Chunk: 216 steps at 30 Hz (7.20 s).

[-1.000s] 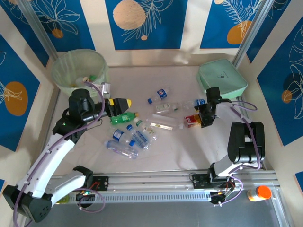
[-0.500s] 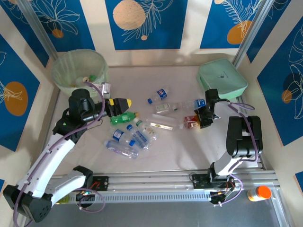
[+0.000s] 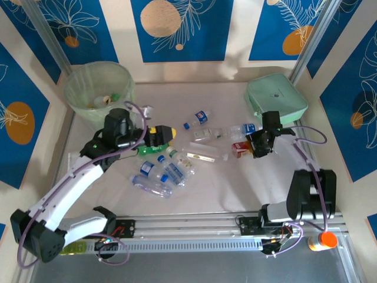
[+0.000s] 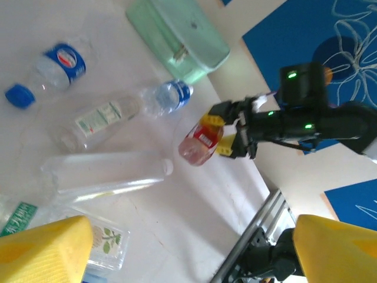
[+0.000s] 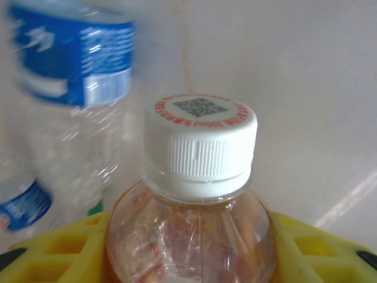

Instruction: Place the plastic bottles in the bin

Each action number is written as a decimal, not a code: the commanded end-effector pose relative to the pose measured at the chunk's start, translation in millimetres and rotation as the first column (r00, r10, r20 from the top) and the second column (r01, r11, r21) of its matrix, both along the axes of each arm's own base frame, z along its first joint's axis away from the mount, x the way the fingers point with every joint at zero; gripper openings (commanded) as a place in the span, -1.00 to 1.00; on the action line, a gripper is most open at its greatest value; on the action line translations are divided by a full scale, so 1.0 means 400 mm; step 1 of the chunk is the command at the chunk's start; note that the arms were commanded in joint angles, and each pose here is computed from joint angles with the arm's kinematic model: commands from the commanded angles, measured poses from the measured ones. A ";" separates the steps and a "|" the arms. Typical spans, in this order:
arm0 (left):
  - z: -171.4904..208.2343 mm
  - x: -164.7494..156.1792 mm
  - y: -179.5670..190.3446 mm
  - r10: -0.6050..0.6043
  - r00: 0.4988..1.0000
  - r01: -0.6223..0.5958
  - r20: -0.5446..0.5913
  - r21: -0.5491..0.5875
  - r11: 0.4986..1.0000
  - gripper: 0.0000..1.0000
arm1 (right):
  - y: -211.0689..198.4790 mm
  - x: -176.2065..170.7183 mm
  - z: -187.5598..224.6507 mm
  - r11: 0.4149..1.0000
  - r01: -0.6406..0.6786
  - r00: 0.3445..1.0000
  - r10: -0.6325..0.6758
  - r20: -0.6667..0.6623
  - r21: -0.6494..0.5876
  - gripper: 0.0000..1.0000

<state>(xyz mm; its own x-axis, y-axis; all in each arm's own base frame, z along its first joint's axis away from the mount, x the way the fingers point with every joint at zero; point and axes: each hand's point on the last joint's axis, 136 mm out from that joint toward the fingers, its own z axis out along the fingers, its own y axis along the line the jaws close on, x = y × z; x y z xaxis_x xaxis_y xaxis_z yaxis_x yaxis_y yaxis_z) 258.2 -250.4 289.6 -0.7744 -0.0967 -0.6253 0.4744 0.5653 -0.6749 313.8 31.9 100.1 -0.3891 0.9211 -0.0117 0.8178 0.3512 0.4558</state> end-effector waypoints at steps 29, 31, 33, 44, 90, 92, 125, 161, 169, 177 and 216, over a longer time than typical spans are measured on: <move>-0.121 -0.116 -0.323 -0.446 0.885 0.415 -0.132 -0.209 0.885 0.95 | 0.431 -0.170 0.430 0.732 -0.671 0.525 0.580 0.623 -0.116 -0.18; -0.115 -0.124 -0.323 -0.458 0.881 0.427 -0.119 -0.215 0.878 0.83 | 0.430 -0.173 0.428 0.735 -0.668 0.529 0.579 0.620 -0.117 -0.18; -0.106 -0.132 -0.324 -0.470 0.877 0.440 -0.105 -0.219 0.871 0.67 | 0.430 -0.174 0.423 0.734 -0.668 0.531 0.582 0.615 -0.118 -0.18; -0.031 -0.156 -0.327 -0.519 0.855 0.496 -0.014 -0.277 0.823 0.11 | 0.450 -0.180 0.411 0.722 -0.686 0.525 0.577 0.626 -0.090 -0.17; 0.250 0.359 0.492 0.839 0.541 -0.826 -0.060 0.152 0.544 -0.29 | 0.290 -0.196 0.474 0.732 -0.567 0.499 0.670 0.551 -0.377 0.83; 0.248 0.381 0.525 0.858 0.508 -0.844 -0.072 0.158 0.513 -0.29 | 0.288 -0.195 0.466 0.731 -0.566 0.499 0.672 0.547 -0.382 0.83; -0.042 0.455 0.794 0.976 0.182 -0.776 -0.116 0.593 0.216 0.41 | 0.261 -0.177 0.387 0.759 -0.545 0.567 0.647 0.510 -0.356 0.83; 0.200 0.154 0.301 0.625 0.781 -0.622 -0.011 0.082 0.779 0.43 | 0.195 -0.141 0.320 0.860 -0.401 0.814 0.493 0.307 -0.316 0.68; 0.074 0.050 0.119 0.196 0.981 -0.196 0.005 0.016 0.980 0.48 | 0.079 -0.071 0.216 0.979 -0.113 0.975 0.142 0.170 -0.169 0.65; -0.016 -0.027 0.059 -0.022 1.000 0.021 -0.003 -0.038 0.999 0.54 | 0.041 0.062 0.089 1.000 0.003 0.998 -0.004 0.067 0.007 0.62; -0.067 -0.034 0.098 0.051 0.998 -0.052 0.023 0.048 0.997 0.63 | -0.047 0.195 -0.066 0.973 0.227 0.961 -0.218 -0.172 0.033 0.00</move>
